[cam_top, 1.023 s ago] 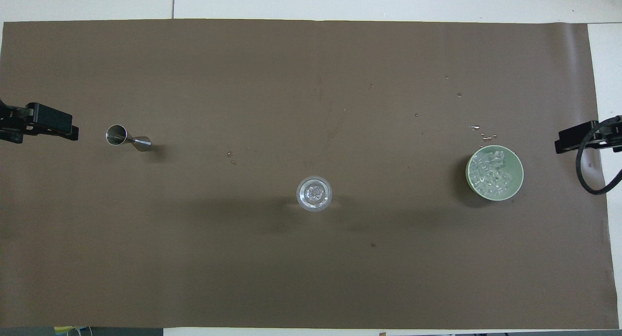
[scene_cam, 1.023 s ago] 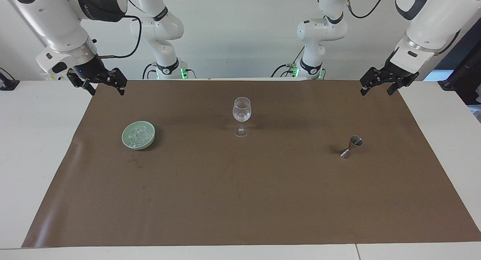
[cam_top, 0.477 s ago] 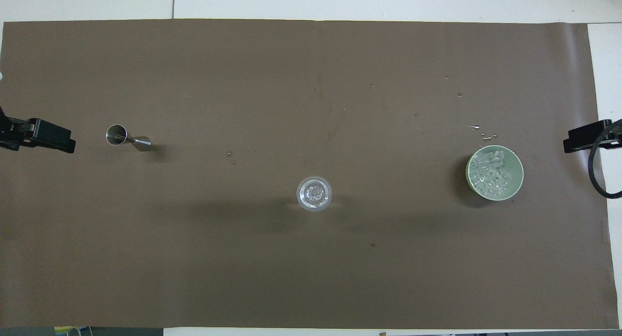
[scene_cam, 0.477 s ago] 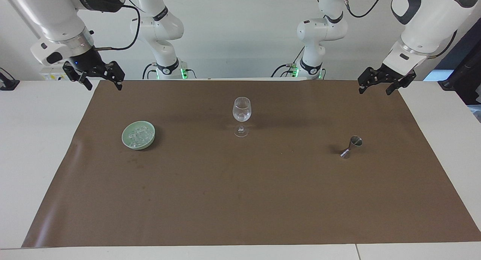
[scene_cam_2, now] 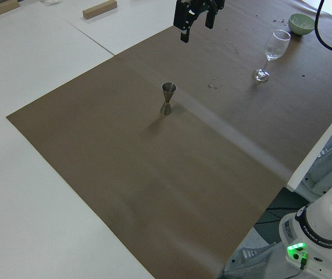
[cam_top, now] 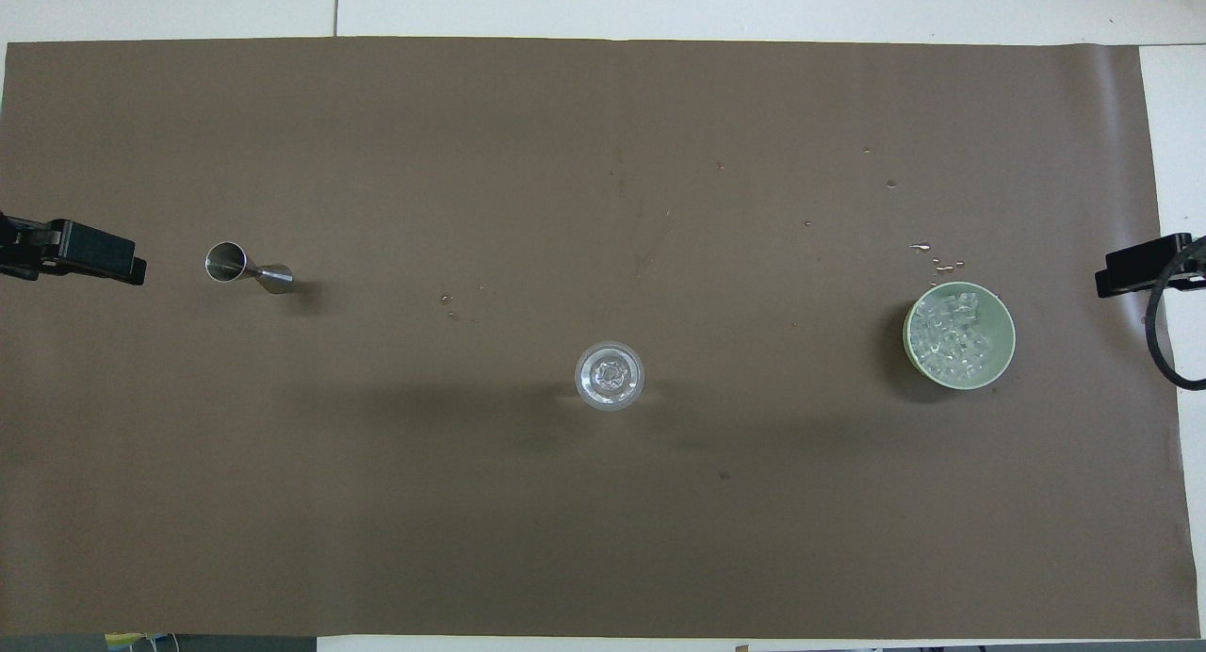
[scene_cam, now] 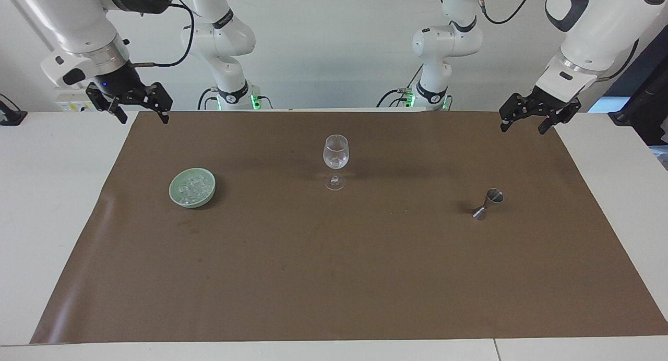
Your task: Pour wine and add ice with both arms
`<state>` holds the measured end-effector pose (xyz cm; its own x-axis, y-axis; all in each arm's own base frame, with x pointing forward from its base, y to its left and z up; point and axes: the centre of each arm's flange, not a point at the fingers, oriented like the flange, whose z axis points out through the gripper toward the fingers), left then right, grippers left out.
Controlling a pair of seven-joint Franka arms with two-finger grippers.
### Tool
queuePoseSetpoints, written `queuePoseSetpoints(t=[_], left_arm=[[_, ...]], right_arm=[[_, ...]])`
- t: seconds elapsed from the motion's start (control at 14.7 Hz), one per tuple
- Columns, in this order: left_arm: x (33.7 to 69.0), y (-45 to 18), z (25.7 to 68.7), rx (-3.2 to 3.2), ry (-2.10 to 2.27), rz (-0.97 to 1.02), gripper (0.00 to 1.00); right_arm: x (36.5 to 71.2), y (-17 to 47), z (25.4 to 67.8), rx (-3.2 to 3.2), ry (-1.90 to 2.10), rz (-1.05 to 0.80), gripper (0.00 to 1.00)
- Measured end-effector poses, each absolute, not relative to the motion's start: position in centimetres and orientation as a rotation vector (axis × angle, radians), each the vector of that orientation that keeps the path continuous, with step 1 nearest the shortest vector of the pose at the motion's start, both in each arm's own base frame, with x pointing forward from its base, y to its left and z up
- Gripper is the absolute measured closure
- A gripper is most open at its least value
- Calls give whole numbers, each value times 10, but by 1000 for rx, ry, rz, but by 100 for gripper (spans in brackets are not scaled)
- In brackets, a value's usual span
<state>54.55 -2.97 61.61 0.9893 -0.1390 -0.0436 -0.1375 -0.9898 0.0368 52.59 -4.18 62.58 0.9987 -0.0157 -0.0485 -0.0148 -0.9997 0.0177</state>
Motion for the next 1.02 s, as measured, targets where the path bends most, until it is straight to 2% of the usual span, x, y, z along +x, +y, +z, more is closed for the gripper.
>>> queuePoseSetpoints(t=[1.02], left_arm=[[545,-27,613,3117,-210,-87,0]], right_arm=[[526,-42,626,3123,-24,-76,0]])
